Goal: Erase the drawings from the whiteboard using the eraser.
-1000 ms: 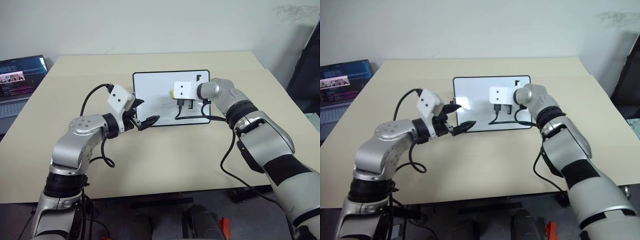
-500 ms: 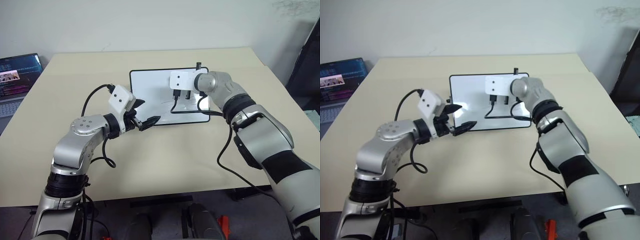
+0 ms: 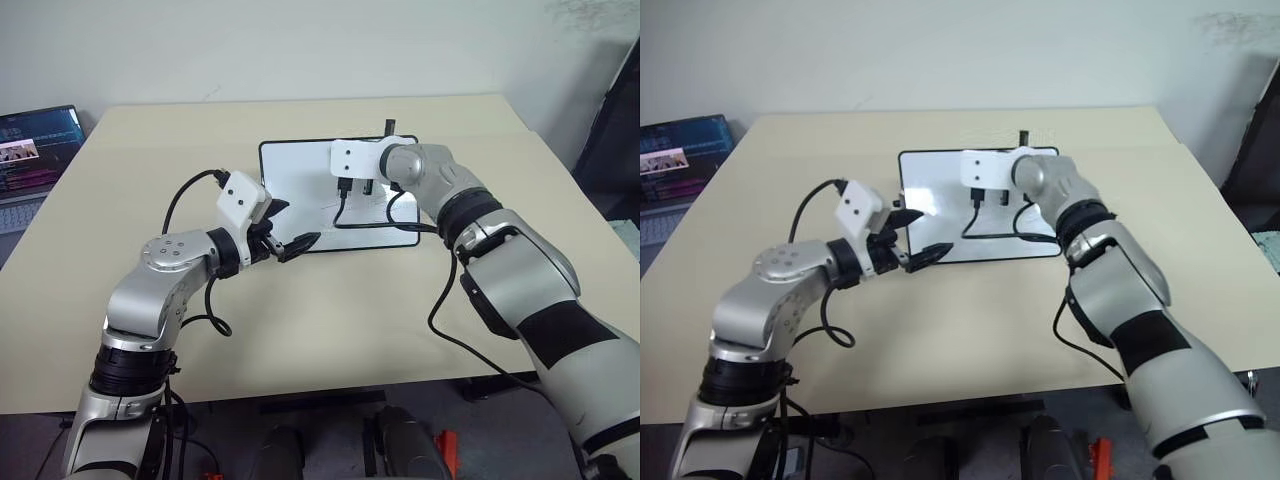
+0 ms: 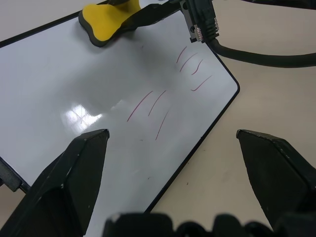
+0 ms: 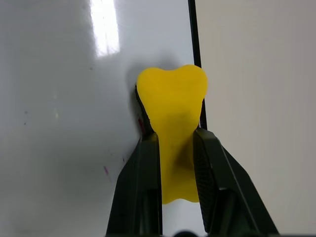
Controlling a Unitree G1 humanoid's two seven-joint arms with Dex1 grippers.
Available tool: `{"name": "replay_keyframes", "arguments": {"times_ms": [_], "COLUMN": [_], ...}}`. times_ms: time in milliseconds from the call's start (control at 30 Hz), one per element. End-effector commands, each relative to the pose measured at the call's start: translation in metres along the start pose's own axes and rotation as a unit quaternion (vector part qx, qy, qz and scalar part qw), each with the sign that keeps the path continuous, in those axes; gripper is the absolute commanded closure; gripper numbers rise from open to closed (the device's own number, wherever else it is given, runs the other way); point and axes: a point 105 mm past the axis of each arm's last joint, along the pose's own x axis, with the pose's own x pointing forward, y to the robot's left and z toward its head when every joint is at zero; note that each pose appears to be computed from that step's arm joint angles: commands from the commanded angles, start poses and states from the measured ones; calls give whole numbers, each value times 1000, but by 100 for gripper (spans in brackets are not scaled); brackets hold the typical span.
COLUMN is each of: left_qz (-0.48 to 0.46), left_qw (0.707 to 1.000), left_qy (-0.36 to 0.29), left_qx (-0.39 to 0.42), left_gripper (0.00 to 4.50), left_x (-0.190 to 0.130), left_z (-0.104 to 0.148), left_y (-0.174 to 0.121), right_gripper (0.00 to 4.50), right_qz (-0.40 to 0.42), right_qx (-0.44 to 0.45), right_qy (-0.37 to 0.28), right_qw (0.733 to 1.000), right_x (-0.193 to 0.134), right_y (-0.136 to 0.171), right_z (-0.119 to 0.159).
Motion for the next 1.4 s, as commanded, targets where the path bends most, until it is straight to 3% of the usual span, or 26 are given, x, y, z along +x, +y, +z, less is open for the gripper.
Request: {"name": "replay_keyframes", "arguments": {"times_ms": [33, 733, 967, 1067, 1400], "left_qz": [-1, 2, 0, 0, 4], "left_qw": [1000, 1000, 1000, 1000, 1000], "left_qy": [-16, -15, -15, -14, -15], "left_qx": [20, 20, 21, 22, 24], "left_gripper": [0, 0, 0, 0, 0], "left_x": [-5, -8, -7, -7, -8], "left_z": [11, 11, 11, 11, 12], "left_y": [-3, -3, -3, -3, -2], "right_gripper": [395, 398, 398, 398, 399], "right_qz": [-41, 179, 174, 131, 16], "right_qx": [-2, -8, -11, -14, -28], "right_qy": [-16, 54, 54, 42, -48], "right_qw": [999, 982, 983, 990, 998], "right_x": [-2, -3, -4, -2, -1], "right_y": [-23, 71, 65, 46, -19], "right_z": [15, -30, -30, -22, 43]}}
